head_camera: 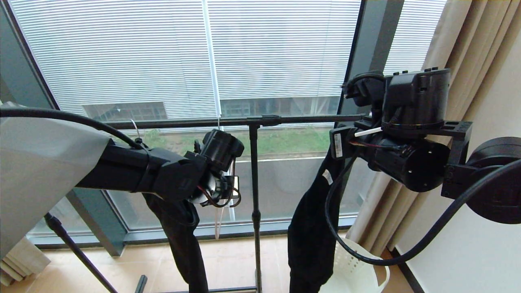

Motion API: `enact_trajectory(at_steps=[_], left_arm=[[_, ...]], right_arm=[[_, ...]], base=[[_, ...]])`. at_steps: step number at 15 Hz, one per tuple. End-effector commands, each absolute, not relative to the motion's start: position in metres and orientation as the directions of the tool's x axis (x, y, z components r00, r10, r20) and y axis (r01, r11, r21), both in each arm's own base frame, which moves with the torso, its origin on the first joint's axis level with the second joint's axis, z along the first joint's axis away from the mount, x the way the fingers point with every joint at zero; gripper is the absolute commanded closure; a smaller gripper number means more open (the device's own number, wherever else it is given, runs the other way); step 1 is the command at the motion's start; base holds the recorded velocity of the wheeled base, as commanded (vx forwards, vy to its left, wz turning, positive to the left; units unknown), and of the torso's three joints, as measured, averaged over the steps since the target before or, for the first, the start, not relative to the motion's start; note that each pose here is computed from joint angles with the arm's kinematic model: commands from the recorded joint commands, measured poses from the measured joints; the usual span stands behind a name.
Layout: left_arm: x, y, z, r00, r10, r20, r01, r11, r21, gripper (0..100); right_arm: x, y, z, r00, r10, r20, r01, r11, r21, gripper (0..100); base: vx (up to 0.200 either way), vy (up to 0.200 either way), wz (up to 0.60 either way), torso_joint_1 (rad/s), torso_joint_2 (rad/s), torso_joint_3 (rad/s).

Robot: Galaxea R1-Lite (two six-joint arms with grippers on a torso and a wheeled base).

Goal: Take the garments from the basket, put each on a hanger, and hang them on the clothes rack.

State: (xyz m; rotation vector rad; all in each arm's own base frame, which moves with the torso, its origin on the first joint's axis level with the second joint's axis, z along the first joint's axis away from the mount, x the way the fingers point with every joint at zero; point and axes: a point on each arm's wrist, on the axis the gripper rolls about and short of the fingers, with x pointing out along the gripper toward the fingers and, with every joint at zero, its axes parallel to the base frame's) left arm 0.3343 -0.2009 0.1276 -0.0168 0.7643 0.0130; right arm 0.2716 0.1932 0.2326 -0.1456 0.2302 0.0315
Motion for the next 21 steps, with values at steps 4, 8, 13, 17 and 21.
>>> enact_trajectory(at_steps=[4, 8, 13, 17, 21], left_arm=[[0.322, -0.197, 0.169, 0.782, -0.040, -0.622, 0.012, 0.999, -0.050, 100], [0.292, -0.191, 0.197, 0.808, -0.086, -0.582, 0.080, 0.996, -0.036, 100], [0.267, -0.184, 0.199, 0.800, -0.104, -0.591, 0.124, 0.992, -0.008, 100], [0.248, -0.172, 0.202, 0.798, -0.109, -0.593, 0.146, 0.989, 0.015, 100], [0.219, -0.156, 0.201, 0.789, -0.122, -0.603, 0.210, 0.975, 0.076, 100]], right_arm=[[0.272, 0.194, 0.233, 0.973, 0.015, -0.229, -0.048, 0.989, -0.141, 100], [0.273, 0.194, 0.230, 0.972, 0.014, -0.235, -0.049, 0.988, -0.143, 100], [0.274, 0.195, 0.228, 0.972, -0.002, -0.237, -0.035, 0.988, -0.151, 100], [0.274, 0.195, 0.228, 0.971, -0.005, -0.237, -0.032, 0.988, -0.152, 100], [0.274, 0.195, 0.227, 0.971, -0.005, -0.239, -0.032, 0.988, -0.153, 100]], base=[[0.000, 0.000, 0.00, 0.000, 0.00, 0.000], [0.000, 0.000, 0.00, 0.000, 0.00, 0.000], [0.000, 0.000, 0.00, 0.000, 0.00, 0.000], [0.000, 0.000, 0.00, 0.000, 0.00, 0.000], [0.000, 0.000, 0.00, 0.000, 0.00, 0.000]])
